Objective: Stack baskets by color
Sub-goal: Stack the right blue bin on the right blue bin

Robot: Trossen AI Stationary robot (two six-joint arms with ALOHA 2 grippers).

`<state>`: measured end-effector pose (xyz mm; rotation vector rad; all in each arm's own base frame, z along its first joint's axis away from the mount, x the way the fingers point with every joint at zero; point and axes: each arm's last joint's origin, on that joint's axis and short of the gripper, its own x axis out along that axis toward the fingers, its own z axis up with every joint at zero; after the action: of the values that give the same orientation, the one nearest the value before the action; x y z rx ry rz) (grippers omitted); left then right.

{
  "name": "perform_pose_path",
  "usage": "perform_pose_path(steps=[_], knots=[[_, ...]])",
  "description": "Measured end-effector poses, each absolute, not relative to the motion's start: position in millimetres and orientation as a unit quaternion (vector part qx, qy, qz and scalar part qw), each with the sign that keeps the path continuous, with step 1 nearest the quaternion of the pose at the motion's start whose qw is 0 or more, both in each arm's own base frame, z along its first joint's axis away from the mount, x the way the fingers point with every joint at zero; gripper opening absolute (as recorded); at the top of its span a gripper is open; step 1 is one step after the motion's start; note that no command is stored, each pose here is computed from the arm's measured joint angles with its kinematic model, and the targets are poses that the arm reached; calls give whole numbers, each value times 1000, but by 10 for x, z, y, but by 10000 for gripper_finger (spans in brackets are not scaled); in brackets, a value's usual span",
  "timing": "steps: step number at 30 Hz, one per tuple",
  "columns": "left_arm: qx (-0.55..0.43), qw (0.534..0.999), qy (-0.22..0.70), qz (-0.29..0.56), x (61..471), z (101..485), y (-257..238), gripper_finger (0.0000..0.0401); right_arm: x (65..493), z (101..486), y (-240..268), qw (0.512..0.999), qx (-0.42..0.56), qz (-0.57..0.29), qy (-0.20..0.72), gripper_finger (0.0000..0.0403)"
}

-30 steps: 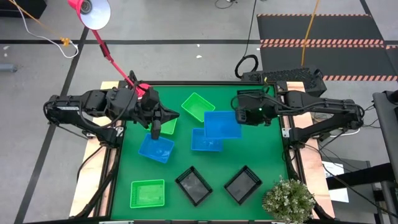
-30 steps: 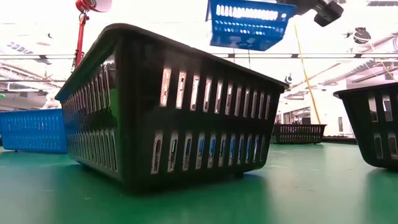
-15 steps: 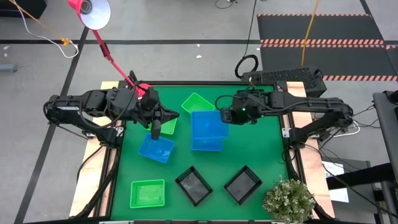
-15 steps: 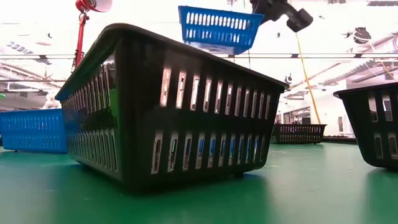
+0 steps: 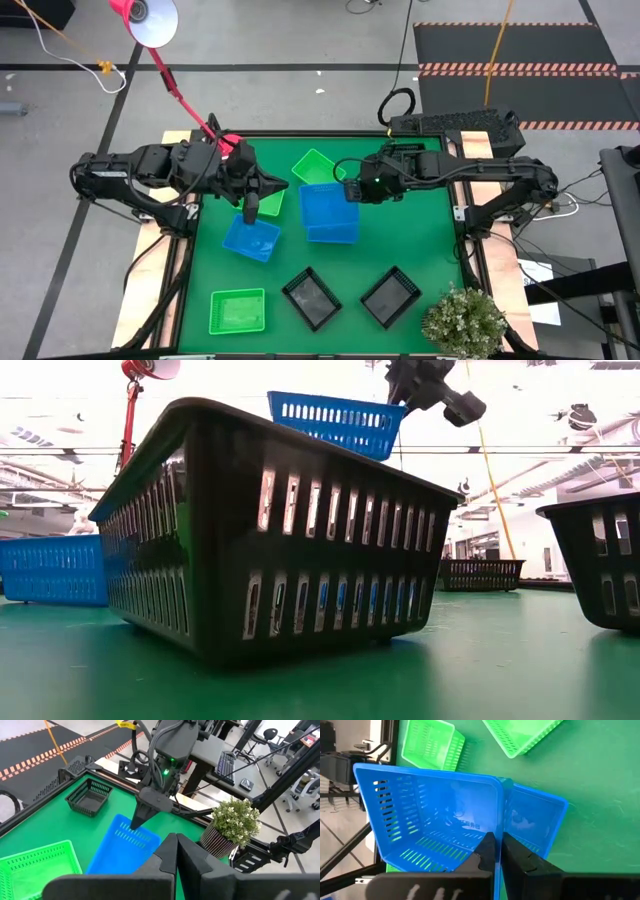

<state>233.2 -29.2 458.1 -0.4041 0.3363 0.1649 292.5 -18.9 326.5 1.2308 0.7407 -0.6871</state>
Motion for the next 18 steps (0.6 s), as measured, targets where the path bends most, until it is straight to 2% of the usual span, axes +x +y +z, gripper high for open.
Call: perform_pose_path(steps=[18], knots=[[-200,963,169,70,2332,4580,-299,8,2912,2534,-191,669,580,-320,338,3]])
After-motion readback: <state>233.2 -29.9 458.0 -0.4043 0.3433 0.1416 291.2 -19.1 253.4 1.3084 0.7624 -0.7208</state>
